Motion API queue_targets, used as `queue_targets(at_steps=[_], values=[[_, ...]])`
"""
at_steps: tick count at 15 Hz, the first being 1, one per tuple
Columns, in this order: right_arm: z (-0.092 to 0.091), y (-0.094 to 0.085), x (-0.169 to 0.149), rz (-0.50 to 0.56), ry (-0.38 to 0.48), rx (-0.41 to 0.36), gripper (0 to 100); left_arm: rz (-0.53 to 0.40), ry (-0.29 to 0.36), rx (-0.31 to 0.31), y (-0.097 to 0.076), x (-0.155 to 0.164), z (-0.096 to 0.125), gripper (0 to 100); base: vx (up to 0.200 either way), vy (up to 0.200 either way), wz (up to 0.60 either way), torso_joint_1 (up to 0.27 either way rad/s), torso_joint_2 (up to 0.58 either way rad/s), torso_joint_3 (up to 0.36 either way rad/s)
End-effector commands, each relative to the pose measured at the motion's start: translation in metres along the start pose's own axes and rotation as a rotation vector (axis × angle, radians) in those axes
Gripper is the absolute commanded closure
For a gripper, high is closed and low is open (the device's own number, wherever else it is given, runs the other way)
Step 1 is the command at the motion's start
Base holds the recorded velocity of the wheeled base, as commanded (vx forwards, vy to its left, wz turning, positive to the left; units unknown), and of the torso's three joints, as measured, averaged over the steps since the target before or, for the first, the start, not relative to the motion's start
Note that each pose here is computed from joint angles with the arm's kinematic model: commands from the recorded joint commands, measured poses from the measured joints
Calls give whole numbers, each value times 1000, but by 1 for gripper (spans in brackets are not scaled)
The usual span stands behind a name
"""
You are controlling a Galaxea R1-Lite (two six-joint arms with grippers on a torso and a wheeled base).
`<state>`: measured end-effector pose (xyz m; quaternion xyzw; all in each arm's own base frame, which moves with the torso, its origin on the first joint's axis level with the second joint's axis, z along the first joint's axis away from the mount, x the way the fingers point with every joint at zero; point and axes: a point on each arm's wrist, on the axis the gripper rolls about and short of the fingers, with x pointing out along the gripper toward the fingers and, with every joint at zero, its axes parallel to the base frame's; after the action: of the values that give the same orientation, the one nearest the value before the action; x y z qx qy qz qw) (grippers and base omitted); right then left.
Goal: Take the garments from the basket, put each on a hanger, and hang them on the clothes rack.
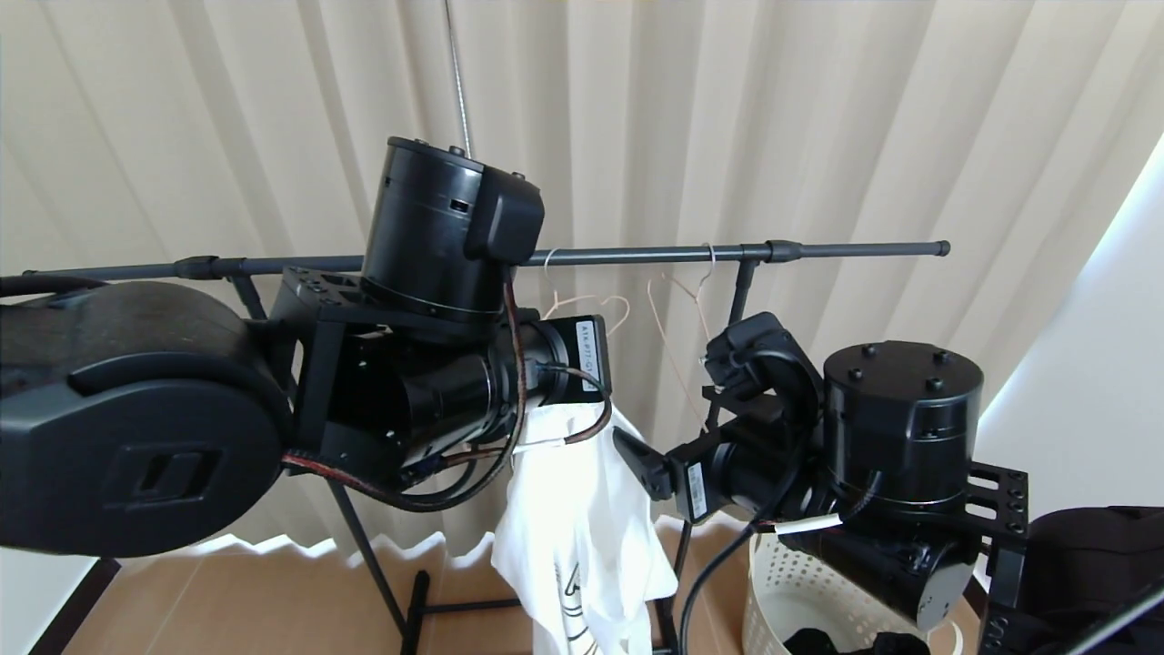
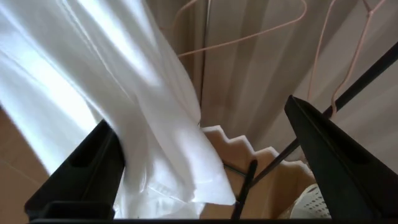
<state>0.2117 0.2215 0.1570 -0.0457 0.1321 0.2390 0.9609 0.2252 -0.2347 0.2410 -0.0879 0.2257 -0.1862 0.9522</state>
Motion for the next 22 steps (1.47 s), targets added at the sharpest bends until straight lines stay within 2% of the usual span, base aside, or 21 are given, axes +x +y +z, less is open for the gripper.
queue_targets(at_steps=[1,3,6,10,11,14,16,17,18,20,22], values=[[-5,-9,5,-27,20,-14,0,-9,-16,-6,3,-11,4,100,0,0,0,0,0,0],[-8,-15,10,-49,30,-15,0,-6,-7,-2,5,-14,0,100,0,0,0,0,0,0],[-15,-15,17,-55,56,-22,0,-12,-3,1,7,-21,-2,100,0,0,0,0,0,0],[-16,-19,18,-67,62,-29,0,-15,4,5,8,-25,-6,100,0,0,0,0,0,0],[-18,-21,18,-71,68,-45,100,-15,8,7,8,-25,-7,100,0,0,0,0,0,0],[-18,-26,18,-85,70,-51,100,-16,6,6,9,-27,-6,100,0,0,0,0,0,0],[0,-44,14,-138,14,-22,100,-2,41,27,14,-30,-12,100,0,0,0,0,0,0],[4,-47,12,-146,0,-17,100,7,55,42,16,-30,-14,100,0,0,0,0,0,0],[22,-56,2,-167,-58,1,100,44,102,99,26,-25,-24,100,0,0,0,0,0,0],[36,-58,-16,-168,-99,6,100,63,148,145,30,-17,-37,100,0,0,0,0,0,0],[44,-56,-31,-162,-116,-6,100,67,159,152,29,-11,-39,100,0,0,0,0,0,0]])
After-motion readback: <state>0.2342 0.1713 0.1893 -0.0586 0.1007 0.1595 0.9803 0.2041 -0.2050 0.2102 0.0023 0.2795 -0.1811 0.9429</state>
